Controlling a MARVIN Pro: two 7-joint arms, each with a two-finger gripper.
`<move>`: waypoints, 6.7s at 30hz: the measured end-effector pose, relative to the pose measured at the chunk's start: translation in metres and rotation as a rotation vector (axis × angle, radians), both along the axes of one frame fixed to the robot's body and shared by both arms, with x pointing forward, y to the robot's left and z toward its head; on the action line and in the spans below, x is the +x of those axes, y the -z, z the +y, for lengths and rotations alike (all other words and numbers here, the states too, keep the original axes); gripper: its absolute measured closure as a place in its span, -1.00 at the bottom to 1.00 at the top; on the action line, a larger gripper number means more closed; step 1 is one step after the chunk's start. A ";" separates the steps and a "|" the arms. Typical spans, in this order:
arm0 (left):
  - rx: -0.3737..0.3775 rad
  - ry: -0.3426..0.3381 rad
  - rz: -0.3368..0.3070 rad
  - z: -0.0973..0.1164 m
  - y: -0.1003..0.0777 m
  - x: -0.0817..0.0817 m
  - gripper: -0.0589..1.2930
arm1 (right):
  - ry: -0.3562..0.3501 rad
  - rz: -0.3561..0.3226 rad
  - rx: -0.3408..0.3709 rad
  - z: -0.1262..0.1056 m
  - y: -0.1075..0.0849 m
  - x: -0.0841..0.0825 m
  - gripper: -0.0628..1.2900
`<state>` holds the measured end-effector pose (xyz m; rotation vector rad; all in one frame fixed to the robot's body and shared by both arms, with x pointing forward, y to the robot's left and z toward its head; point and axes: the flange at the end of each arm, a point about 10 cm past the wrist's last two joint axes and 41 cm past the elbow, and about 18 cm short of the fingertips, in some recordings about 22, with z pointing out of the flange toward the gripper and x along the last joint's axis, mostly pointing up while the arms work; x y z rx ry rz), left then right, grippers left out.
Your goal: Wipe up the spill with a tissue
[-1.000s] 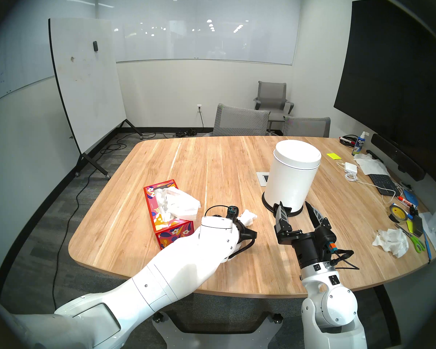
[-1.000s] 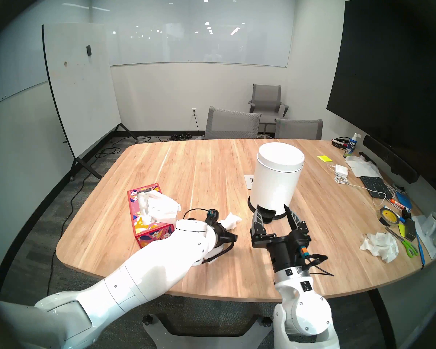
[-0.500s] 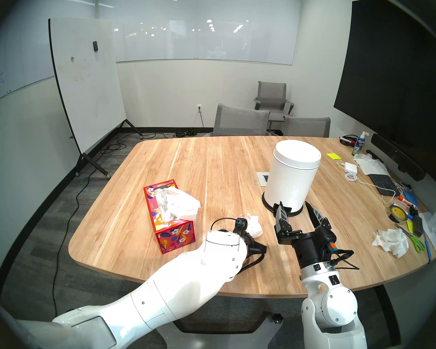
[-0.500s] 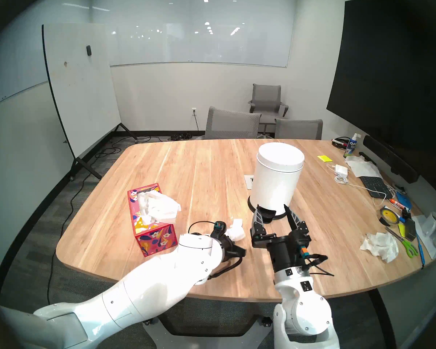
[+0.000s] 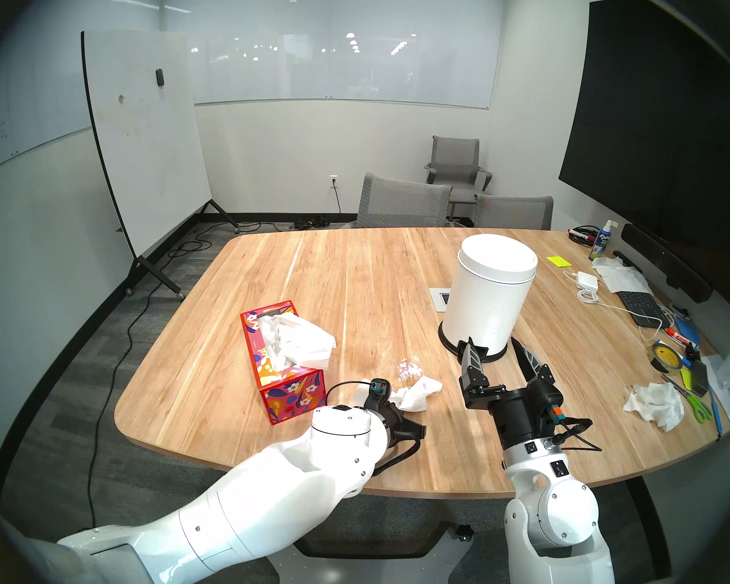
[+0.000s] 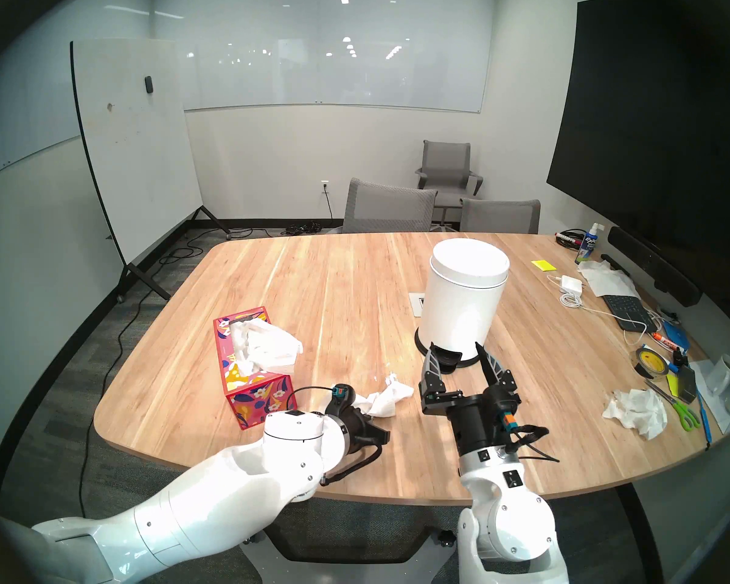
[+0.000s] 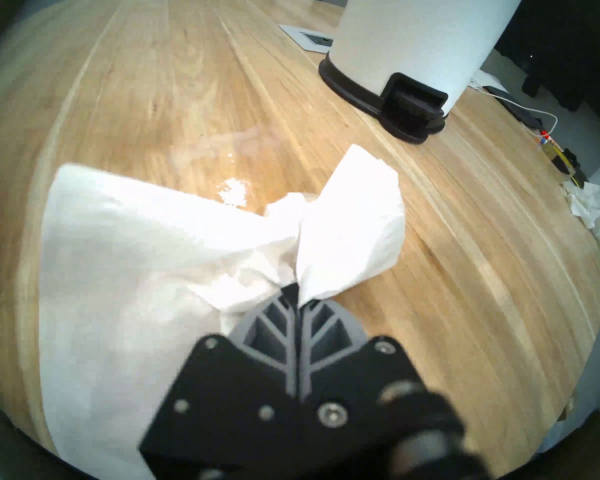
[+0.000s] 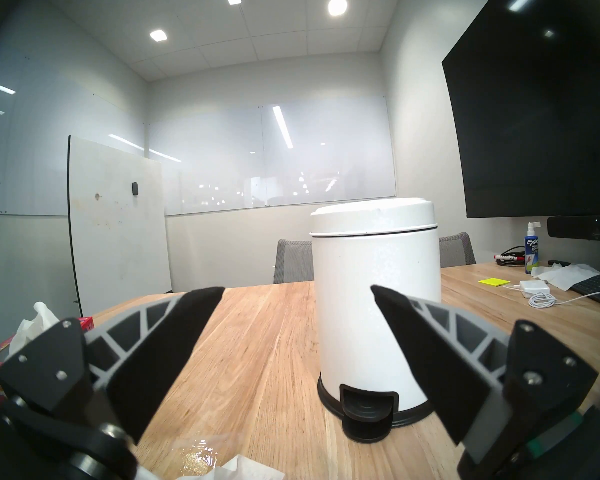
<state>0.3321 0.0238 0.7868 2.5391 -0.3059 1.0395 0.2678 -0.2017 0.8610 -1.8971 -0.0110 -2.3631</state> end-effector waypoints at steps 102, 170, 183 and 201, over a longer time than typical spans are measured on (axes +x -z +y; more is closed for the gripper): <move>0.092 0.028 -0.037 -0.032 -0.007 0.067 0.94 | 0.000 0.001 0.000 0.000 0.000 0.000 -0.91; 0.077 -0.010 -0.082 0.034 -0.070 0.022 0.94 | 0.000 0.001 0.000 0.000 0.000 0.000 -0.91; 0.088 -0.026 -0.138 0.045 -0.093 0.021 0.94 | 0.000 0.001 0.000 0.000 0.000 0.000 -0.91; 0.069 -0.022 -0.243 0.042 -0.157 0.011 0.94 | 0.000 0.000 0.000 0.000 0.000 0.000 -0.91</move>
